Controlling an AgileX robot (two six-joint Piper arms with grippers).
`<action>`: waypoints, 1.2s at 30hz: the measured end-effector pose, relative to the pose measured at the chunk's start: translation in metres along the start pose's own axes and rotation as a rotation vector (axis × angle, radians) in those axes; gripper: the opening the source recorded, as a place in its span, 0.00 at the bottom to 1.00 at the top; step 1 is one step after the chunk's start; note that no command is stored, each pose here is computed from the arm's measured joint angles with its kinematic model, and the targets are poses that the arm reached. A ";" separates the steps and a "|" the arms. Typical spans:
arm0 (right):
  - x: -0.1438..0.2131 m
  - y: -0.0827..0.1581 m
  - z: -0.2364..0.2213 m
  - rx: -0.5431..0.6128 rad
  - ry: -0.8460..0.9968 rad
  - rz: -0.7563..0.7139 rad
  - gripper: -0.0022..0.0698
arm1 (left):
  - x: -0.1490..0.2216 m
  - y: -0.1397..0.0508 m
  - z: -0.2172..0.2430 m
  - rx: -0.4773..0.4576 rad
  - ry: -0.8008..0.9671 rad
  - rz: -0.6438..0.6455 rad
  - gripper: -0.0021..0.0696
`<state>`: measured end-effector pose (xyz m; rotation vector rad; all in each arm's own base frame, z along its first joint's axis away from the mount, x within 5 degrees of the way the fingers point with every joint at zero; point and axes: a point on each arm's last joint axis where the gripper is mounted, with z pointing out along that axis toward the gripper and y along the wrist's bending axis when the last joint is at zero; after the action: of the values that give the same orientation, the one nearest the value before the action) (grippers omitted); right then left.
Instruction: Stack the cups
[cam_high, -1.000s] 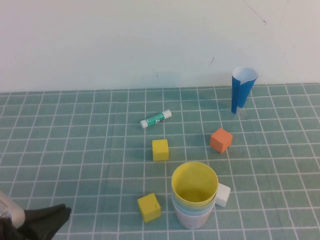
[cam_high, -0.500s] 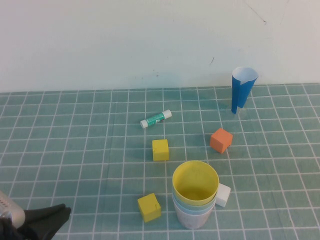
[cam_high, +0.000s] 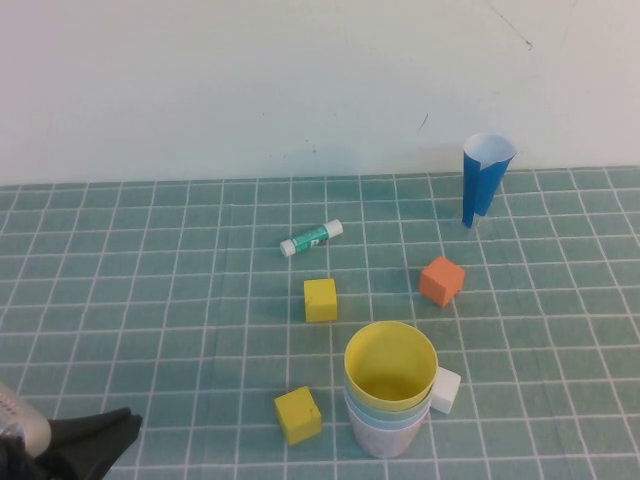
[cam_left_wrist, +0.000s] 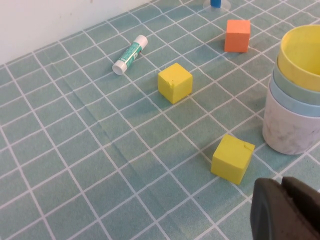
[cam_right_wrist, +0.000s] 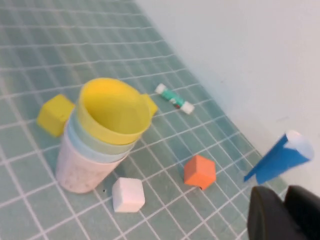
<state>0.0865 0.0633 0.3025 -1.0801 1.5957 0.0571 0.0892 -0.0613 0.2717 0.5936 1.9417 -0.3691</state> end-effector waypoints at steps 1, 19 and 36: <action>0.009 0.004 0.002 0.026 -0.007 0.045 0.13 | 0.000 0.000 0.000 0.000 0.000 0.000 0.03; 0.118 0.031 -0.023 0.653 0.144 0.379 0.13 | 0.000 0.000 0.000 0.000 0.000 0.000 0.03; 0.141 0.052 -0.015 0.562 0.166 0.587 0.13 | 0.000 0.000 0.000 0.000 0.000 0.000 0.03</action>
<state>0.0521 0.0003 0.1696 -0.1711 1.8799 -0.0882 0.0892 -0.0613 0.2717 0.5936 1.9417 -0.3691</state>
